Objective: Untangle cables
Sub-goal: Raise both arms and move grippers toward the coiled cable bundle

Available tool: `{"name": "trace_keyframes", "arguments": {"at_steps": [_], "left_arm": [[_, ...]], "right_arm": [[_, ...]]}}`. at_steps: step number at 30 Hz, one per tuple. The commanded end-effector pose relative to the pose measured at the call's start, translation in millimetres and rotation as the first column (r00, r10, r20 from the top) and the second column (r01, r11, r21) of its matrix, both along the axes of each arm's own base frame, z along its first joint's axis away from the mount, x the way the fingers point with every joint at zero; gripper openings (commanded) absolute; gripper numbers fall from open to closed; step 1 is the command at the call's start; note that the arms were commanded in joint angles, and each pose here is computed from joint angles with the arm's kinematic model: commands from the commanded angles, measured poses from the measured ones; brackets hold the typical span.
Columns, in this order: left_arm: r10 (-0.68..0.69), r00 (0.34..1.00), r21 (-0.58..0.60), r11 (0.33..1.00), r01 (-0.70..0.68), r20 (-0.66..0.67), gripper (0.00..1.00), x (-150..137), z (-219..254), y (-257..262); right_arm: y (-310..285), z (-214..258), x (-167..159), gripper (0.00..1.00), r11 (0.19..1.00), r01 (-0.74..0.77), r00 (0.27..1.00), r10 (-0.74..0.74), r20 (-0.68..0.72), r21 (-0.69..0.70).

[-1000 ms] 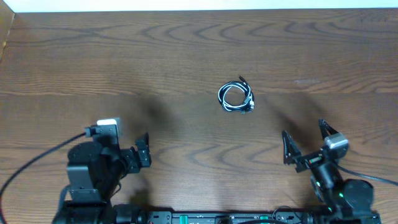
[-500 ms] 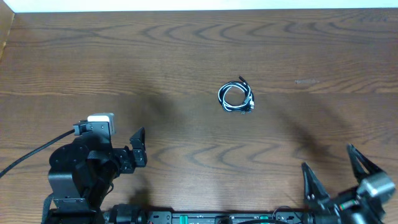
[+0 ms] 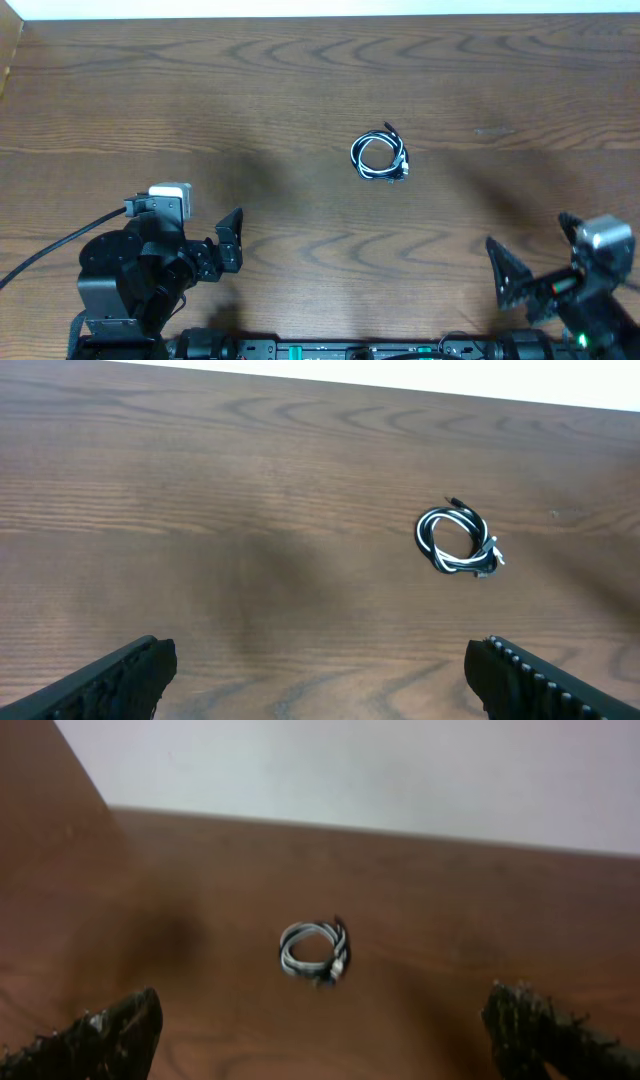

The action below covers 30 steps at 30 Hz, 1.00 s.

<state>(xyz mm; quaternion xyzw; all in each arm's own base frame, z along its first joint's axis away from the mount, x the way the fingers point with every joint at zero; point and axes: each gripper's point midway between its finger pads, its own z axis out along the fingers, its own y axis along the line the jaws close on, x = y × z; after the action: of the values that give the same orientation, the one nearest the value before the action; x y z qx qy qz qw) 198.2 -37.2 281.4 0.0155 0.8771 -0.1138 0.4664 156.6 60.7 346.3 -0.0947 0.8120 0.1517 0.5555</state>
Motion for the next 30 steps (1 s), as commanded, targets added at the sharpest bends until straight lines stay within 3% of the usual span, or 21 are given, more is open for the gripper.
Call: {"name": "trace_keyframes", "arguments": {"at_steps": [1,9,18,26,30], "left_arm": [[-0.017,1.0,0.006,1.0,0.017,0.024,0.98,-1,7,-2],[0.0,1.0,-0.021,1.0,0.001,0.031,0.98,1,10,-2],[-0.01,1.0,-0.024,1.0,0.011,0.022,0.98,0,8,-3],[-0.243,0.961,0.037,0.97,0.241,0.128,0.98,-1,26,-32],[-0.266,0.941,0.057,0.964,0.26,0.212,0.98,10,44,-36]], "right_arm": [[0,-1,14,0.99,0.998,-0.018,0.998,0.015,-0.055,-0.055],[1,-27,49,0.99,0.994,-0.052,0.975,0.031,-0.22,-0.092],[2,-31,64,0.99,0.994,-0.056,0.97,0.033,-0.239,-0.089],[6,-34,59,0.99,0.995,-0.073,0.963,0.054,-0.264,-0.064],[5,-41,54,0.99,0.997,-0.064,0.951,0.045,-0.305,-0.053]]}}
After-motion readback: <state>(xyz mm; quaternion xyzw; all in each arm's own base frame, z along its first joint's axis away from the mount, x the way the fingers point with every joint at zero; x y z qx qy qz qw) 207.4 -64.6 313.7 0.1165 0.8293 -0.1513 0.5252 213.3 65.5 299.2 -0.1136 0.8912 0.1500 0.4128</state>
